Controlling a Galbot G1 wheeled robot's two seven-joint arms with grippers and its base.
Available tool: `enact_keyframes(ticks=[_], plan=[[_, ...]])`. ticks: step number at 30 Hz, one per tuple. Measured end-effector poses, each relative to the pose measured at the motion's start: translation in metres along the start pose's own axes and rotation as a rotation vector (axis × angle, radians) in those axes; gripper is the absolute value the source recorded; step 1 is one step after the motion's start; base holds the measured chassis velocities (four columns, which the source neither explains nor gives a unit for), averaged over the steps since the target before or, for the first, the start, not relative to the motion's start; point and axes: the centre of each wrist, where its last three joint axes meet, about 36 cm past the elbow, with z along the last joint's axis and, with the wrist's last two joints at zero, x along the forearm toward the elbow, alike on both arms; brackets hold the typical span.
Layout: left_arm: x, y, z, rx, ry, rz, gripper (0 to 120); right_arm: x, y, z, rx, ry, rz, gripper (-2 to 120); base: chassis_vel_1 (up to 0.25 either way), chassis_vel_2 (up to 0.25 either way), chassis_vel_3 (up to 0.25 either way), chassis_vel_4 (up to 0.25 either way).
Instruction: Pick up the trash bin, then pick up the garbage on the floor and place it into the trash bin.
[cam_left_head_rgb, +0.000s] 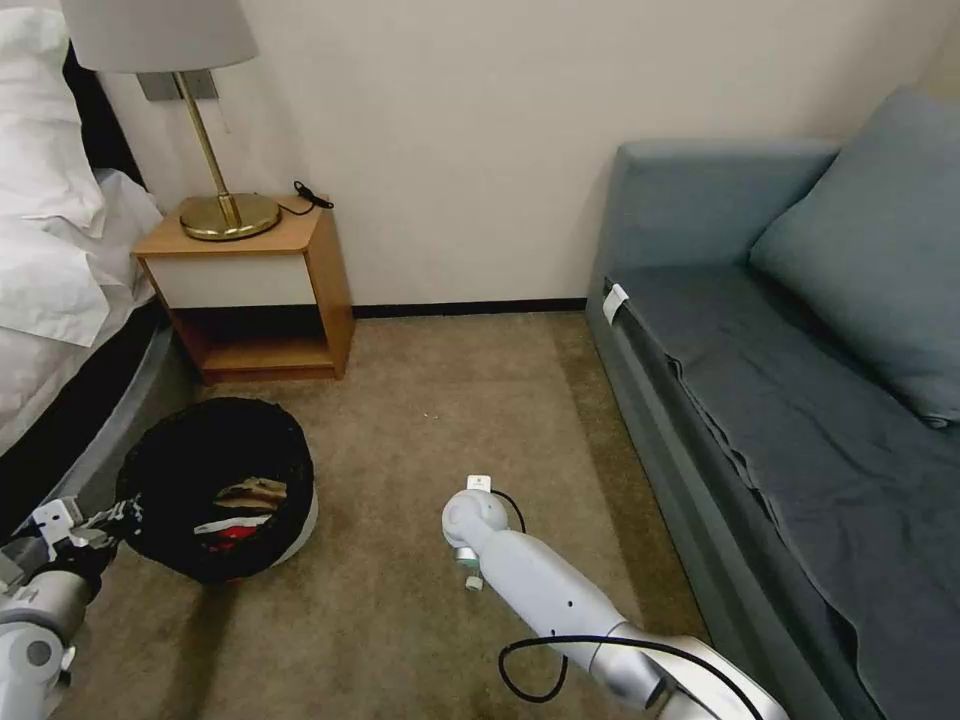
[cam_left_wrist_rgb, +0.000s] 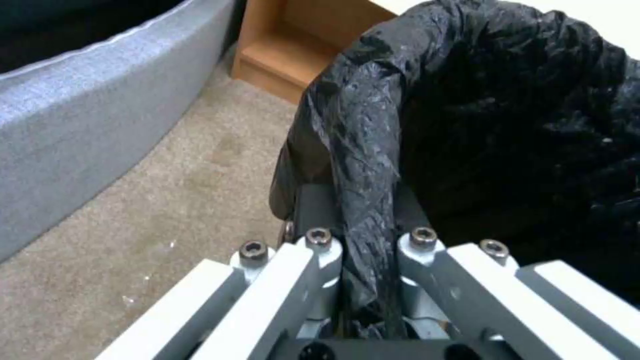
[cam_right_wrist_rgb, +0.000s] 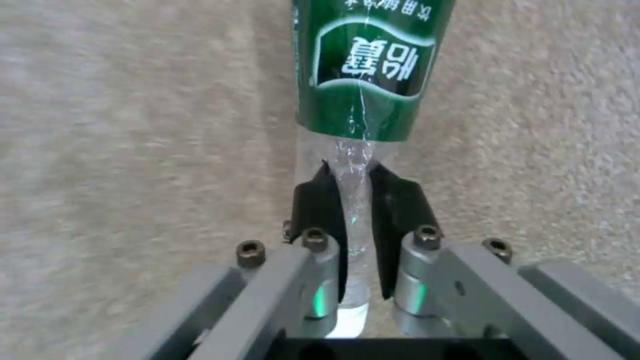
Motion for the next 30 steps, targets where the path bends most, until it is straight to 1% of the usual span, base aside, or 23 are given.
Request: enact_keyframes(ticks=[2,3,5,6,8,9,11,15,16,20,21,25,26,29,30], plan=[[-0.001,-0.002,0.000,-0.003,0.002,0.004,4,0.011,0.005,-0.005,0.002,-0.020,-0.023,7,0.000,0.000,0.000,0.000],[-0.002,-0.005,0.000,-0.005,0.004,0.009,4,0.023,0.010,-0.008,0.006,-0.038,-0.047,7,0.000,0.000,0.000,0.000],[-0.003,-0.008,0.000,-0.007,0.006,0.015,4,0.038,0.006,-0.014,0.011,-0.075,-0.068,7,0.000,0.000,0.000,0.000],[-0.003,-0.008,0.000,-0.007,0.006,0.015,4,0.038,0.006,-0.014,0.011,-0.075,-0.068,7,0.000,0.000,0.000,0.000],[-0.004,-0.010,0.000,-0.009,0.009,0.020,4,0.047,-0.003,-0.019,0.015,-0.107,-0.068,7,0.000,0.000,0.000,0.000],[-0.005,-0.013,0.000,-0.011,0.011,0.025,4,0.060,-0.012,-0.024,0.018,-0.148,-0.069,7,0.000,0.000,0.000,0.000],[-0.005,-0.013,0.000,-0.011,0.012,0.026,4,0.065,-0.016,-0.027,0.019,-0.167,-0.068,7,0.000,0.000,0.000,0.000],[-0.005,-0.019,0.001,-0.013,0.019,0.039,4,0.098,-0.036,-0.044,0.016,-0.276,-0.068,7,0.000,0.000,0.000,0.000],[-0.005,-0.019,0.001,-0.013,0.019,0.039,4,0.098,-0.036,-0.044,0.016,-0.276,-0.068,7,0.000,0.000,0.000,0.000],[-0.006,-0.026,0.003,-0.015,0.027,0.051,4,0.135,-0.048,-0.061,0.009,-0.387,-0.102,7,0.000,0.000,0.000,0.000],[-0.006,-0.026,0.003,-0.015,0.027,0.051,4,0.135,-0.048,-0.061,0.009,-0.387,-0.102,7,0.000,0.000,0.000,0.000],[-0.007,-0.030,0.006,-0.015,0.037,0.056,4,0.179,-0.050,-0.073,0.013,-0.522,-0.173,7,0.000,0.000,0.000,0.000],[-0.007,-0.030,0.006,-0.015,0.037,0.056,4,0.179,-0.050,-0.073,0.013,-0.522,-0.173,7,0.000,0.000,0.000,0.000],[-0.007,-0.033,0.008,-0.012,0.043,0.059,4,0.220,-0.047,-0.079,0.036,-0.653,-0.266,7,0.000,0.000,0.000,0.000],[-0.007,-0.033,0.008,-0.012,0.043,0.059,4,0.220,-0.047,-0.079,0.036,-0.653,-0.266,7,0.000,0.000,0.000,0.000]])
